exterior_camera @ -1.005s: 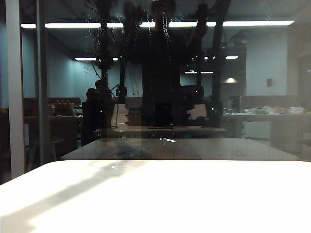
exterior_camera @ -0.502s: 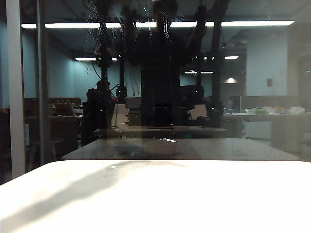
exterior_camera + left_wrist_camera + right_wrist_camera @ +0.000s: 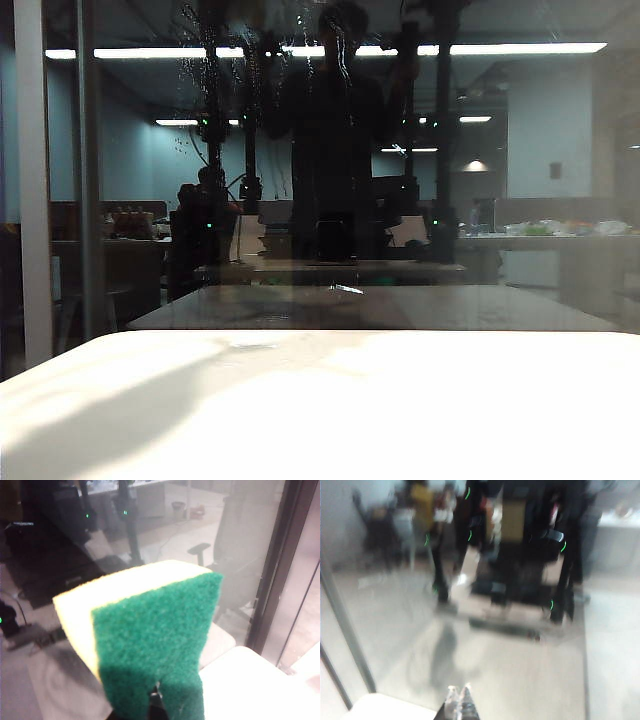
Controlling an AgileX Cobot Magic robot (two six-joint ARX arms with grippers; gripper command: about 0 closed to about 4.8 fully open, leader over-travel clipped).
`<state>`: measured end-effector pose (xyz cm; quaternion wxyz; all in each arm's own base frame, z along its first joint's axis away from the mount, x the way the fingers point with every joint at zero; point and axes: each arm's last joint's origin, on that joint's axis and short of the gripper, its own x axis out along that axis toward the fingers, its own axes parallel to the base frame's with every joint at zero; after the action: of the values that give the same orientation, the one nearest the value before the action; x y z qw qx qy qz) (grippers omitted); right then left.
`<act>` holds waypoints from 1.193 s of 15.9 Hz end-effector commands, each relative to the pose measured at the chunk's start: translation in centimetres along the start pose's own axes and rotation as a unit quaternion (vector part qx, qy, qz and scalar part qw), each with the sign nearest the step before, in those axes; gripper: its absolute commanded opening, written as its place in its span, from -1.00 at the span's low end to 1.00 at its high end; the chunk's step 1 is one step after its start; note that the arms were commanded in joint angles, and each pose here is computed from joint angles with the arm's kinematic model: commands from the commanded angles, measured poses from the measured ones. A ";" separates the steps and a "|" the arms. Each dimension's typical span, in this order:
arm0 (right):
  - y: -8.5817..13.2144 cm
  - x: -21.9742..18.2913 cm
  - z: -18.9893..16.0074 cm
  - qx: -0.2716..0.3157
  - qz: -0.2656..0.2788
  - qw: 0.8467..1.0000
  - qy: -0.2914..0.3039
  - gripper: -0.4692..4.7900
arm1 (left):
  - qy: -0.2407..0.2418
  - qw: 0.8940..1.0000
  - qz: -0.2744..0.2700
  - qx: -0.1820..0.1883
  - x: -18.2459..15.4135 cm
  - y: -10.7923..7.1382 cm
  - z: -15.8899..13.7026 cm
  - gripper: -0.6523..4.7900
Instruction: Reach upward to find where there is water on the glass, pick up the sponge from the table, dry the water, and finally place the sponge back on the table.
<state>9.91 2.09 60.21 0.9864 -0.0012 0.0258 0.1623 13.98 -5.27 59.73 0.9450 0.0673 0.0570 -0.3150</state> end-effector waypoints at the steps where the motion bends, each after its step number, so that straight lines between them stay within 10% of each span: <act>1: 0.2 -0.6 -1.7 -0.011 -0.020 0.999 0.027 -0.84 | 0.050 0.999 0.020 -0.008 -1.0 -0.4 -1.5 -0.78; 19: 0.2 -3.1 -16.9 0.012 -0.080 0.996 0.026 -0.84 | 0.107 0.989 0.008 -0.104 -2.7 -3.9 -20.8 -0.78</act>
<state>5.92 1.08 43.93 0.9946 0.0002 0.0624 0.0832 7.97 -3.29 39.60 0.9377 0.0156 0.1967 -0.2859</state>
